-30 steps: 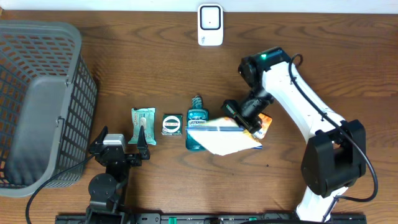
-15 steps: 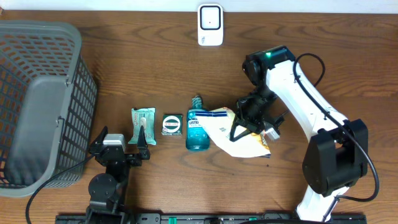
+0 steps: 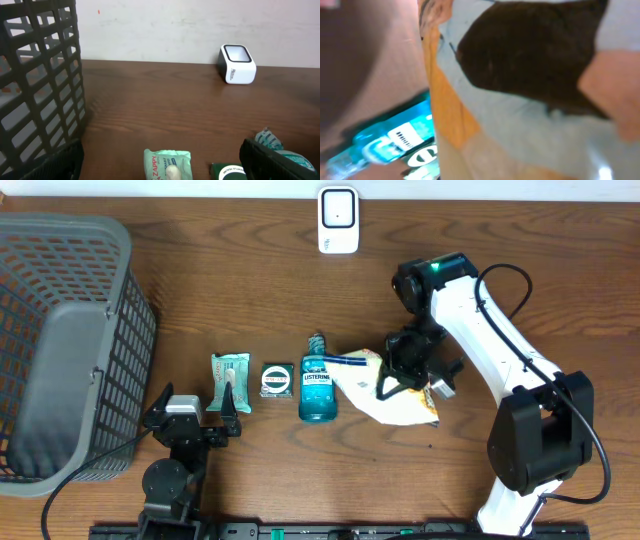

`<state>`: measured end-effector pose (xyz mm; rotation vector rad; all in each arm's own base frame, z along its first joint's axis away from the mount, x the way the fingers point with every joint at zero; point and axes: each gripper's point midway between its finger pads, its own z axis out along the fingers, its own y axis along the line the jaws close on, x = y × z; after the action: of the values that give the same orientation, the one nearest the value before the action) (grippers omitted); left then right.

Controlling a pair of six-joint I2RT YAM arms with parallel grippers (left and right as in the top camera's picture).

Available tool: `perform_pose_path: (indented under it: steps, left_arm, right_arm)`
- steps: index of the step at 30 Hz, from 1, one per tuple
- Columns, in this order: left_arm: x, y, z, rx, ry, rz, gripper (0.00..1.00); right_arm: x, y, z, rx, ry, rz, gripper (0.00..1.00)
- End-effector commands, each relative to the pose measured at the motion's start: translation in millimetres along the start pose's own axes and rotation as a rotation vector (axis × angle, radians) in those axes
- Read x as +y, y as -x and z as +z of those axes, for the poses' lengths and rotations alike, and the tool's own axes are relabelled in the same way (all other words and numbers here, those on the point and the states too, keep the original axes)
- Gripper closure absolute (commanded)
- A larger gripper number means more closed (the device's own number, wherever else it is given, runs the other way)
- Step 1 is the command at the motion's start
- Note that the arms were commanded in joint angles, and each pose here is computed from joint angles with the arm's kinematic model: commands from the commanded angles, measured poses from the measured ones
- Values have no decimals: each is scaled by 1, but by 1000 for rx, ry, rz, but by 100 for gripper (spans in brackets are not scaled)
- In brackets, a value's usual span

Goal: Scan the item barcode
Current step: 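Lift the snack bag with the right gripper and turn it over, then carry the snack bag to the white scanner at the back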

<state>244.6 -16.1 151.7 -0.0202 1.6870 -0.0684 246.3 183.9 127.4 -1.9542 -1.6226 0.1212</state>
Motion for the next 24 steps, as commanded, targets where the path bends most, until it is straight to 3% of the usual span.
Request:
perform_pose_path:
  steps: [1, 8, 19, 24]
  left_arm:
    - [4, -18, 1, 54, 16, 8, 2]
    - [4, -18, 1, 54, 16, 8, 2]
    - [4, -18, 1, 54, 16, 8, 2]
    - [4, -18, 1, 54, 16, 8, 2]
  right_arm:
    - [23, 4, -11, -16, 119, -10, 99]
    - [79, 7, -27, -71, 366, -69, 99]
    - [101, -14, -37, 6, 461, -134, 98]
    - [111, -28, -43, 26, 512, -311, 99]
